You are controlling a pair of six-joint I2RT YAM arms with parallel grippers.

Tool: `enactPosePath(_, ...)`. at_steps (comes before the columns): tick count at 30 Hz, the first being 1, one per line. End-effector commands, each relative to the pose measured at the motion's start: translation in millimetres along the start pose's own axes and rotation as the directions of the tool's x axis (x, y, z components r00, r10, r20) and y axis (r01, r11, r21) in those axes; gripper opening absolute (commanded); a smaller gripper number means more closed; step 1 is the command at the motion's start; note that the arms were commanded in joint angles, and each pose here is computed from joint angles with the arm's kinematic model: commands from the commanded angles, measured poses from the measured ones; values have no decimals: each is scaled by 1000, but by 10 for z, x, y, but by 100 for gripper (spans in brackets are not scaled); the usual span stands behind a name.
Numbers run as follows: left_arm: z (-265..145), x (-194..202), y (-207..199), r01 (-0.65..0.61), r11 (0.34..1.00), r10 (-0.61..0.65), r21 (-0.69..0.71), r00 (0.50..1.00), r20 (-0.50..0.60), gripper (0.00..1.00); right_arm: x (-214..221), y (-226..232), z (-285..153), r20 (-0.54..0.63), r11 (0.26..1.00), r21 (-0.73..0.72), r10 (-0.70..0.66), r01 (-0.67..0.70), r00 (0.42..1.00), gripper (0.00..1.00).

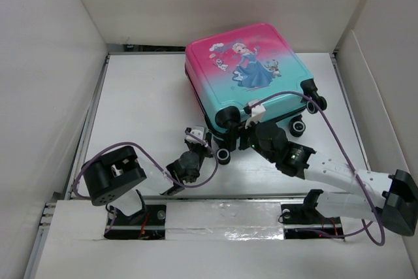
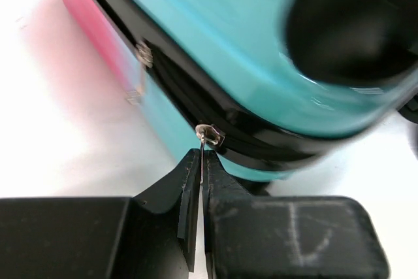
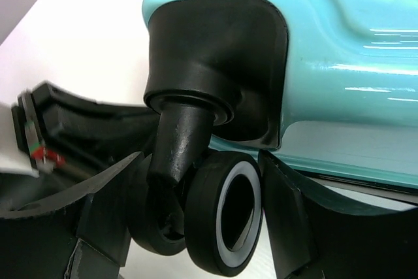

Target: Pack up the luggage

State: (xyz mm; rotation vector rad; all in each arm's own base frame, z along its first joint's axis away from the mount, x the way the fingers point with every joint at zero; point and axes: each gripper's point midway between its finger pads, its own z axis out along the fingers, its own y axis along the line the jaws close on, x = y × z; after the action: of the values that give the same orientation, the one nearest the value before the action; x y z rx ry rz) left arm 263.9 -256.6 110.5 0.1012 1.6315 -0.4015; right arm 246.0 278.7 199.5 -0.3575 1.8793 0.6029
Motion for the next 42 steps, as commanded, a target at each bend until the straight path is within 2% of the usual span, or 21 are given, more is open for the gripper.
enactPosePath(1,1,-360,387,98,982,-78,-160,989,129,0,-203,-119,-167,73,999,35,-8,6,997,0)
enactPosePath(6,68,-372,577,88,975,-65,-205,991,116,0,-191,-69,-324,64,999,-24,-20,21,998,0)
enactPosePath(12,306,-572,885,108,960,-69,-258,986,154,0,-181,67,-428,52,993,-99,-52,57,997,0)
enactPosePath(18,409,-763,924,202,953,-164,-225,971,176,0,-97,371,-298,35,977,-200,-72,77,997,0)
enactPosePath(19,395,-756,922,213,951,-178,-226,970,168,5,-133,417,-273,41,974,-213,-70,78,997,0)
enactPosePath(20,367,-766,931,257,939,-220,-229,960,175,16,-149,455,-254,42,971,-225,-71,79,997,0)
enactPosePath(21,300,-833,943,288,930,-249,-227,950,186,35,-169,525,-222,49,964,-253,-73,84,996,0)
enactPosePath(23,151,-792,991,351,911,-313,-215,930,192,43,-275,631,-218,72,956,-280,-70,87,995,0)
enactPosePath(24,51,-933,995,393,901,-349,-187,909,229,56,-316,673,-220,84,953,-286,-76,97,994,0)
enactPosePath(27,-174,-956,1107,462,864,-413,-203,878,240,74,-362,822,-230,88,945,-303,-102,124,991,0)
enactPosePath(29,-267,-1004,1139,486,852,-436,-196,864,252,83,-379,901,-239,90,941,-313,-108,131,990,0)
enactPosePath(30,-342,-1077,1142,503,845,-453,-181,853,258,93,-379,928,-251,89,939,-317,-110,133,990,0)
enactPosePath(31,-369,-1138,1140,511,842,-460,-174,847,266,95,-391,971,-276,92,936,-326,-111,136,989,0)
enactPosePath(33,-445,-1227,1116,518,842,-471,-151,843,259,95,-490,966,-342,110,936,-325,-107,137,988,11)
enactPosePath(34,-468,-1318,1057,523,843,-482,-124,837,259,98,-522,991,-393,119,931,-335,-109,144,987,18)
enactPosePath(35,-489,-1367,986,518,851,-486,-86,840,242,99,-613,984,-472,142,929,-339,-103,146,985,29)
enactPosePath(36,-536,-1439,952,519,853,-493,-56,836,242,99,-667,951,-524,147,929,-328,-127,170,981,48)
enactPosePath(38,-584,-1584,827,519,855,-508,13,832,224,99,-772,858,-618,161,938,-292,-146,189,976,62)
enactPosePath(39,-629,-1630,801,517,855,-511,31,832,215,99,-863,681,-694,175,958,-214,-152,188,973,72)
enactPosePath(41,-690,-1800,737,520,852,-522,71,826,215,99,-1019,475,-803,211,977,-119,-151,178,966,100)
enactPosePath(42,-732,-1839,736,517,853,-520,74,828,210,99,-1149,239,-920,249,989,-13,-141,149,958,100)
